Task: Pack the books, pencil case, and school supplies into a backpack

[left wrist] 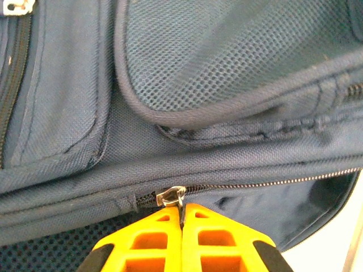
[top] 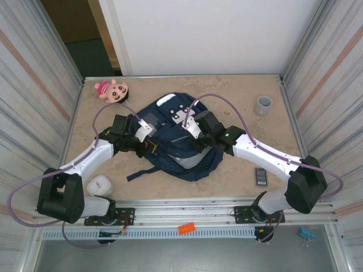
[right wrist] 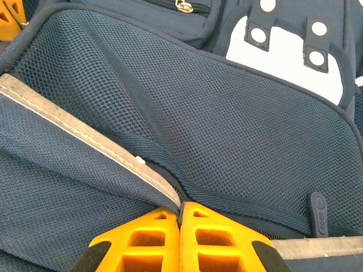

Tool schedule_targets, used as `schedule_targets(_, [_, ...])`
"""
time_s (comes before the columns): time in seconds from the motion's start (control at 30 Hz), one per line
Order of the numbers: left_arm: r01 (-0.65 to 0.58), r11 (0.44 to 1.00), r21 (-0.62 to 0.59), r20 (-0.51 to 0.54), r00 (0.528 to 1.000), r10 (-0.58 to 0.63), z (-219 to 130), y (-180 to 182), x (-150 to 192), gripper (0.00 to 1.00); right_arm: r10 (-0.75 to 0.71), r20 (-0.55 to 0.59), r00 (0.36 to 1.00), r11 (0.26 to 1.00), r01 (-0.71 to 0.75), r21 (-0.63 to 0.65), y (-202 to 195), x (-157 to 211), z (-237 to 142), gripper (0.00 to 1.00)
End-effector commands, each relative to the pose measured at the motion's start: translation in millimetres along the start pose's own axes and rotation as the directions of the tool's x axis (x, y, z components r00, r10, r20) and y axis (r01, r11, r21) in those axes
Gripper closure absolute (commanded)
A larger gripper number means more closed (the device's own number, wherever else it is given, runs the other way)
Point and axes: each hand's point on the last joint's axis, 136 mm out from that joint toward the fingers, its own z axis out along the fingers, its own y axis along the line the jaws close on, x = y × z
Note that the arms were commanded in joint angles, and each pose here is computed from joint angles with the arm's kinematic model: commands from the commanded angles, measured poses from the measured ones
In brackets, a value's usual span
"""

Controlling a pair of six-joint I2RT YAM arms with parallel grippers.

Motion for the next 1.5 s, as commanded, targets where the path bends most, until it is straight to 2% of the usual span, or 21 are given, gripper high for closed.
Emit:
schedule_targets(0.0, [0.161, 0.981, 0.107, 0.056, 0.984, -0.168, -4.2, -20.4, -19.6, 1.0, 0.068, 0.086, 0.994, 0.998, -0.07, 0.01, -5.5, -16.3, -9.4, 1.0])
schedule_targets(0.13, [0.268, 0.947, 0.175, 0.021, 0.961, -0.276, -5.2, -31.2, -20.5, 1.0, 0.073, 0.072, 0.995, 0.997, -0.075, 0.018, -7.2, -10.7, -5.8, 1.0])
schedule_targets(0.27, [0.352, 0.89, 0.289, 0.01, 0.929, -0.371, -0.8, -45.6, -25.3, 1.0, 0.094, 0.085, 0.992, 0.996, -0.094, 0.001, -4.5, -12.2, -2.6, 1.0])
schedule_targets(0.33, [0.373, 0.888, 0.27, -0.012, 0.923, -0.384, 2.7, -43.6, -20.6, 1.0, 0.108, 0.089, 0.99, 0.994, -0.108, -0.003, -4.7, -14.3, -1.6, 1.0])
schedule_targets(0.4, [0.394, 0.905, 0.16, -0.021, 0.918, -0.396, 4.4, -28.4, -9.8, 1.0, 0.115, 0.085, 0.99, 0.993, -0.115, 0.003, -5.4, -12.4, -1.7, 1.0])
schedule_targets(0.47, [0.404, 0.914, 0.031, 0.009, 0.915, -0.404, 0.1, -8.3, -1.9, 0.89, 0.12, 0.09, 0.989, 0.993, -0.121, 0.008, -7.5, -11.2, -5.0, 1.0])
schedule_targets(0.57, [0.408, 0.912, -0.051, 0.079, 0.912, -0.403, -8.4, 7.1, 0.9, 0.65, 0.132, 0.102, 0.986, 0.991, -0.134, 0.009, -12.5, -10.8, -11.6, 1.0])
schedule_targets(0.6, [0.407, 0.91, -0.076, 0.106, 0.911, -0.398, -11.2, 11.2, 1.7, 0.59, 0.139, 0.106, 0.985, 0.99, -0.141, 0.011, -14.9, -10.6, -13.4, 1.0])
schedule_targets(0.73, [0.415, 0.9, -0.133, 0.143, 0.907, -0.397, -11.9, 19.8, 12.9, 0.55, 0.162, 0.12, 0.98, 0.987, -0.164, 0.005, -20.7, -11.2, -18.0, 1.0])
schedule_targets(0.83, [0.418, 0.902, -0.107, 0.109, 0.907, -0.407, -3.0, 13.9, 20.8, 0.51, 0.168, 0.128, 0.978, 0.986, -0.168, -0.004, -21.4, -13.8, -18.9, 1.0])
schedule_targets(1.0, [0.354, 0.934, -0.038, 0.09, 0.933, -0.35, 12.3, -4.8, 13.5, 0.47, 0.172, 0.13, 0.977, 0.985, -0.172, -0.01, -21.0, -15.2, -18.5, 1.0])
schedule_targets(1.13, [0.348, 0.936, -0.058, 0.093, 0.935, -0.342, 21.7, 0.5, 10.9, 0.51, 0.172, 0.135, 0.976, 0.985, -0.172, -0.01, -21.2, -16.0, -20.1, 1.0])
schedule_targets(1.3, [0.358, 0.925, -0.124, 0.114, 0.932, -0.345, 27.8, 17.0, 12.8, 0.68, 0.175, 0.137, 0.975, 0.985, -0.175, -0.012, -21.7, -16.7, -21.5, 1.0])
schedule_targets(1.47, [0.358, 0.929, -0.093, 0.163, 0.926, -0.34, 23.8, 13.6, -1.3, 0.85, 0.181, 0.133, 0.974, 0.983, -0.181, -0.01, -22.7, -15.0, -21.2, 1.0])
